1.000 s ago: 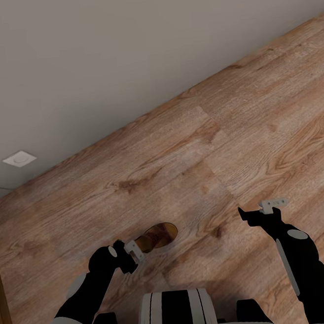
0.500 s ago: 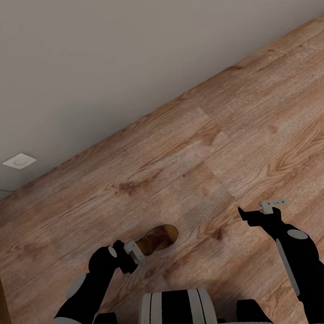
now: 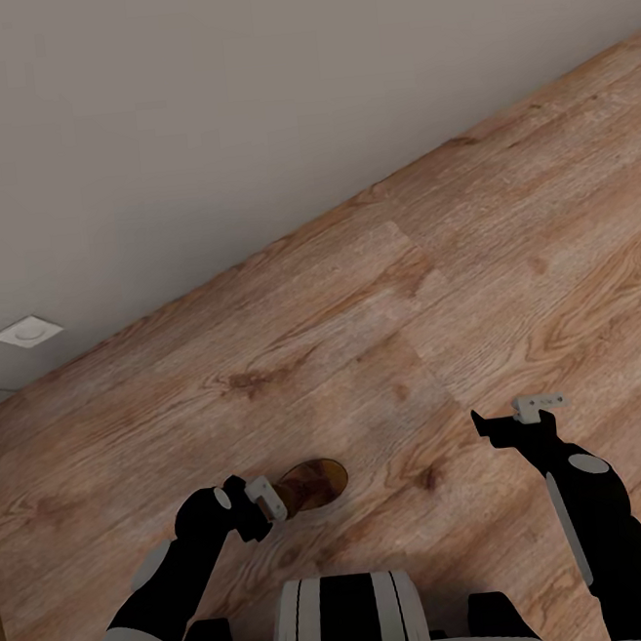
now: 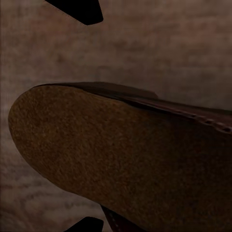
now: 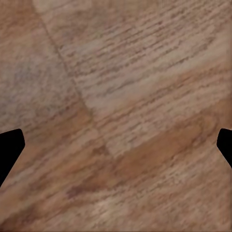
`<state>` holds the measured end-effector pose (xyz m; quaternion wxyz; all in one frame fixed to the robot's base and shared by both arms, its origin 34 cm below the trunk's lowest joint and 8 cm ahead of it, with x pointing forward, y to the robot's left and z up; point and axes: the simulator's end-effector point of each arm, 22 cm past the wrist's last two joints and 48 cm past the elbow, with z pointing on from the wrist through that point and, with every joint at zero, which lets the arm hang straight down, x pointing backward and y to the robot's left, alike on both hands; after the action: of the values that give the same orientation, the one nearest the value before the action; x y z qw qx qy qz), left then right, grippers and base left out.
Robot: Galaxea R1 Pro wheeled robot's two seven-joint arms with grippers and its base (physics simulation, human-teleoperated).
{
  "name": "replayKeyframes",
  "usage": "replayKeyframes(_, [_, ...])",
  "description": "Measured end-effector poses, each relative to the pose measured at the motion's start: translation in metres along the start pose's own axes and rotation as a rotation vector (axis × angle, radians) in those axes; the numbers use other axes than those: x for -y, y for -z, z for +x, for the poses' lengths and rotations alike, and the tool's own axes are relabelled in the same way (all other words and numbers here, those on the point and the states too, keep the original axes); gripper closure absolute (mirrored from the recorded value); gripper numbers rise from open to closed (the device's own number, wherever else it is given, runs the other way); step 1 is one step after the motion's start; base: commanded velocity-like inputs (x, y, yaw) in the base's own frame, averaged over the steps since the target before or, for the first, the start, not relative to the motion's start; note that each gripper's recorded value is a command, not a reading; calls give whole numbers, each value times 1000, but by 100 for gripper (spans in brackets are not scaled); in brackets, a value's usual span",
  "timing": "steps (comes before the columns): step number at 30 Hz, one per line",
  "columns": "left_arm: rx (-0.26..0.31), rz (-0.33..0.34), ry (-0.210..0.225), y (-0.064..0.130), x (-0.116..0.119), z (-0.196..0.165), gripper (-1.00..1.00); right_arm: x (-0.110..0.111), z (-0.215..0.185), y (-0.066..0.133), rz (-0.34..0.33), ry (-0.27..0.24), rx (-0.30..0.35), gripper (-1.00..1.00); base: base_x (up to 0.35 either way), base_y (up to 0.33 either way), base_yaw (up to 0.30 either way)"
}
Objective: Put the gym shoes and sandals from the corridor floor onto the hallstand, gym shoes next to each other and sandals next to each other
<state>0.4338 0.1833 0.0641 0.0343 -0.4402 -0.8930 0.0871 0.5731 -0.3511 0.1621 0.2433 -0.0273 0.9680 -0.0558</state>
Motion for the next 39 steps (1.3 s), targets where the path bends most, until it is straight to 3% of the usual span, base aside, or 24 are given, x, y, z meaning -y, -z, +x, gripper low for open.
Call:
replayKeyframes(18, [-1, 2, 0, 0, 1, 1, -100, 0, 0, 0, 0, 0, 0, -100, 4, -2, 0])
replayKeyframes(39, [-44, 56, 12, -29, 19, 21, -100, -5, 38, -19, -5, 7, -69, -100, 0, 0, 0])
